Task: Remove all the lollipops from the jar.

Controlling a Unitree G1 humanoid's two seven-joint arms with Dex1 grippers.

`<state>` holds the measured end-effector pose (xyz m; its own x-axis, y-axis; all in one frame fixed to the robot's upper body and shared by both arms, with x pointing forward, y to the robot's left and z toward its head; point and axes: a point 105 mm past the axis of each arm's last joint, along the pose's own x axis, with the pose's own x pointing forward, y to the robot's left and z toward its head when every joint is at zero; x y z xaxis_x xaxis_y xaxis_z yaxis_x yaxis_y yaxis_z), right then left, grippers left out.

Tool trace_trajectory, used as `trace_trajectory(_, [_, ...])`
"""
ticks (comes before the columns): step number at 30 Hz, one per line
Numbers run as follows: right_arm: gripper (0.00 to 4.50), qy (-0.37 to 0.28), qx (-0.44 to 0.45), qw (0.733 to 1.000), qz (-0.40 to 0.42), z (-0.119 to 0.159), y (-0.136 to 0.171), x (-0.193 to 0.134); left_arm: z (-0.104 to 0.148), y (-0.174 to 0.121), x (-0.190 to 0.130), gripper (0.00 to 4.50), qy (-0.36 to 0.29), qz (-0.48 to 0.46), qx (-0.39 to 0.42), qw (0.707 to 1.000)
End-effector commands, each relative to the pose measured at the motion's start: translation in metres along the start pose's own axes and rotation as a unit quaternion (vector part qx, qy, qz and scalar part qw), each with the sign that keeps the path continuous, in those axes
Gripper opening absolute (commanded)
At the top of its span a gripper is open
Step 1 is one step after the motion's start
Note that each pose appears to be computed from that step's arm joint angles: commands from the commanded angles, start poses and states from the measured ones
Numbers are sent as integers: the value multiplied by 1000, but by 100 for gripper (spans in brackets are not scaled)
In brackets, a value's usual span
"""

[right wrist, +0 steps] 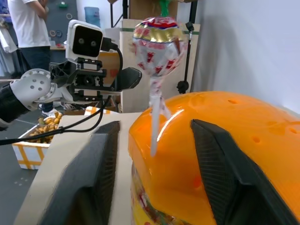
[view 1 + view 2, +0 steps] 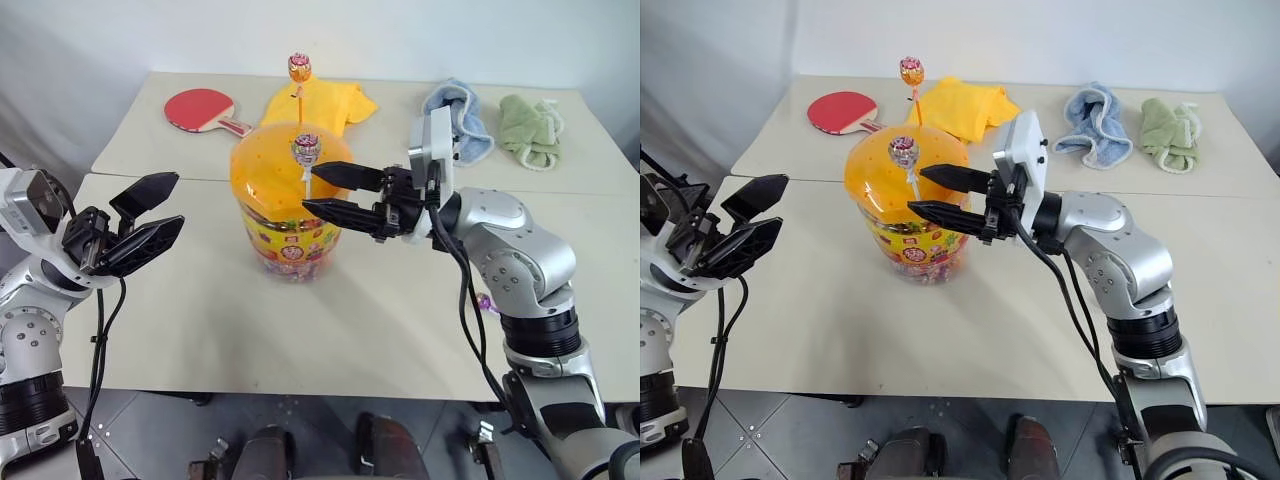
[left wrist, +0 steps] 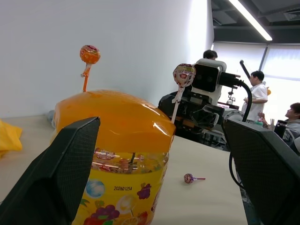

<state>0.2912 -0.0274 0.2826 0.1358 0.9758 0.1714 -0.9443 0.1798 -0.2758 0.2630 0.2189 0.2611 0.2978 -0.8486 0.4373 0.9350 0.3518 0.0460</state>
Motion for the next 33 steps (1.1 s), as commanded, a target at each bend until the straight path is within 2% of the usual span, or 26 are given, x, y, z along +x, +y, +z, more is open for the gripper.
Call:
trace_trajectory(1, [109,-8,-18,1000,7,11,1,5,7,-4,4,450,-5,-14,23,1000])
trace_trajectory(4, [7,-11,-26,1000,2,14,-2,6,7,-4,7,450,-7,-17,25,1000])
trace_trajectory(8, [3,-58,-13,998,-10,29,-8,2,8,-6,11,450,-13,-29,26,999])
trace_trajectory(12, [3,-182,50,981,-51,68,-26,-20,11,-13,17,450,-21,-58,40,997])
trace_trajectory(14, [3,-204,73,974,-65,80,-33,-33,10,-17,20,450,-15,-74,39,996])
trace_trajectory(16, [3,-158,62,981,-98,79,-40,-63,8,-25,26,450,2,-105,37,994])
trace_trajectory(18, [3,-51,39,983,-172,62,-53,-102,5,-31,30,450,29,-131,46,990])
trace_trajectory(20, [3,75,20,969,-236,38,-60,-141,-5,-37,30,450,83,-160,61,982])
trace_trajectory(22, [3,202,-2,940,-274,10,-59,-182,-17,-37,24,450,130,-170,73,974])
trace_trajectory(23, [3,272,2,915,-299,-10,-58,-210,-24,-35,19,450,153,-170,80,970])
trace_trajectory(26, [3,405,8,858,-316,-47,-43,-263,-39,-33,8,450,196,-179,89,960])
trace_trajectory(28, [3,429,21,846,-314,-61,-34,-277,-39,-32,7,450,193,-179,87,961])
trace_trajectory(32, [3,423,69,847,-314,-84,-20,-288,-40,-31,10,450,187,-178,87,962])
trace_trajectory(33, [24,421,77,849,-311,-87,-18,-289,-40,-31,11,450,185,-178,86,963])
